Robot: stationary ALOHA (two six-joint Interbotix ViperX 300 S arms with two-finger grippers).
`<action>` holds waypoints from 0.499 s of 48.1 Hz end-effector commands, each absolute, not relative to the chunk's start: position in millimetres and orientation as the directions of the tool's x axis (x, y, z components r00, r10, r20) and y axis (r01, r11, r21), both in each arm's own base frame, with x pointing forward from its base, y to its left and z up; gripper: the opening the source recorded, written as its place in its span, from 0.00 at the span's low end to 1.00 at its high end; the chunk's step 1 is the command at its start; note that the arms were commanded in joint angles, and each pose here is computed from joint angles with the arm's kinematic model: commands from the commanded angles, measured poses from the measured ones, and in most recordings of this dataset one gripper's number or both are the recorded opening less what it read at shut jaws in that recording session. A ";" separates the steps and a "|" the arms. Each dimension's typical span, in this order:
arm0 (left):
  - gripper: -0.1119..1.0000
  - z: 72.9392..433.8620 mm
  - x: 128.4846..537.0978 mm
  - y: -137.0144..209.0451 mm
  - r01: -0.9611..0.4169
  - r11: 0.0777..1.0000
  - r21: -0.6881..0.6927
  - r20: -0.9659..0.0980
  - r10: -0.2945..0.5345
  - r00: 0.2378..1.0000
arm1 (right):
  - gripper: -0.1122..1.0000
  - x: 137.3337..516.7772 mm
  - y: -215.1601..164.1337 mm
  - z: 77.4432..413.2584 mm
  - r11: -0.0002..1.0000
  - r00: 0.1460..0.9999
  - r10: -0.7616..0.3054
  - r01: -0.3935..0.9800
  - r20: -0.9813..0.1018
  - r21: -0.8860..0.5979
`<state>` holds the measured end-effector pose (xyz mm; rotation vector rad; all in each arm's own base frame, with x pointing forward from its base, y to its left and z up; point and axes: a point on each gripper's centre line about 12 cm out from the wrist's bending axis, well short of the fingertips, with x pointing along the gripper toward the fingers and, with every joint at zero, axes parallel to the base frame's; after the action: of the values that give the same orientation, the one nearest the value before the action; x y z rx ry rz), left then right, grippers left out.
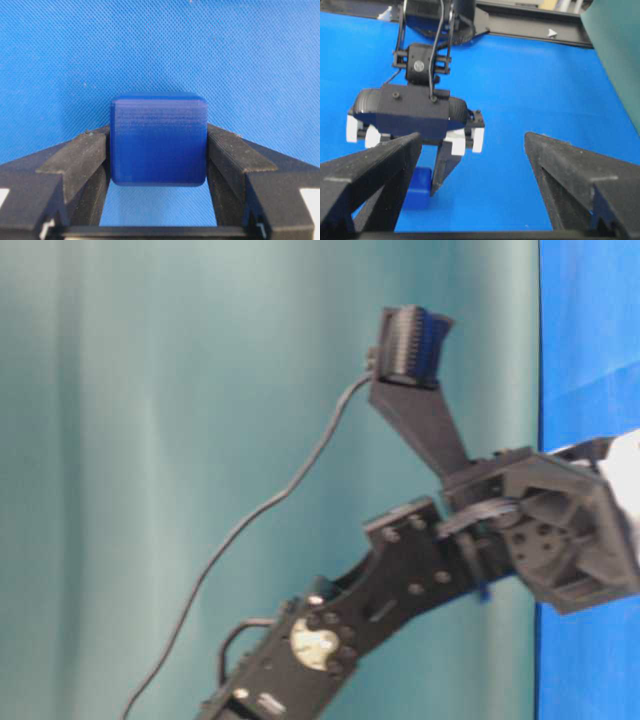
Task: Handover the blue block to the right arm after grasping it with the left arm, then place it in the designated position.
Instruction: 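Close the left gripper on the blue cube, then lift the cube and rotate the left gripper to hold it toward the right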
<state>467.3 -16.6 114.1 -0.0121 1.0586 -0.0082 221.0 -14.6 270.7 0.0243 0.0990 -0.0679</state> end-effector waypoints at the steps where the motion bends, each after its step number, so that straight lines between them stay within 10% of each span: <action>1: 0.54 159.0 473.4 -17.4 0.005 1.000 -0.014 -0.831 -0.015 0.555 | 0.97 223.8 -15.2 278.9 0.997 0.995 -0.069 0.071 -0.078 0.022; 24: 0.54 261.4 461.1 -16.0 0.002 1.000 -0.017 -0.777 -0.015 0.630 | 0.97 223.8 -15.2 278.9 0.997 0.995 -0.069 0.071 -0.078 0.022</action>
<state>462.7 -16.3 223.8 -0.0165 0.9650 -0.0083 221.1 -14.2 270.9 0.0242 0.0975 -0.0664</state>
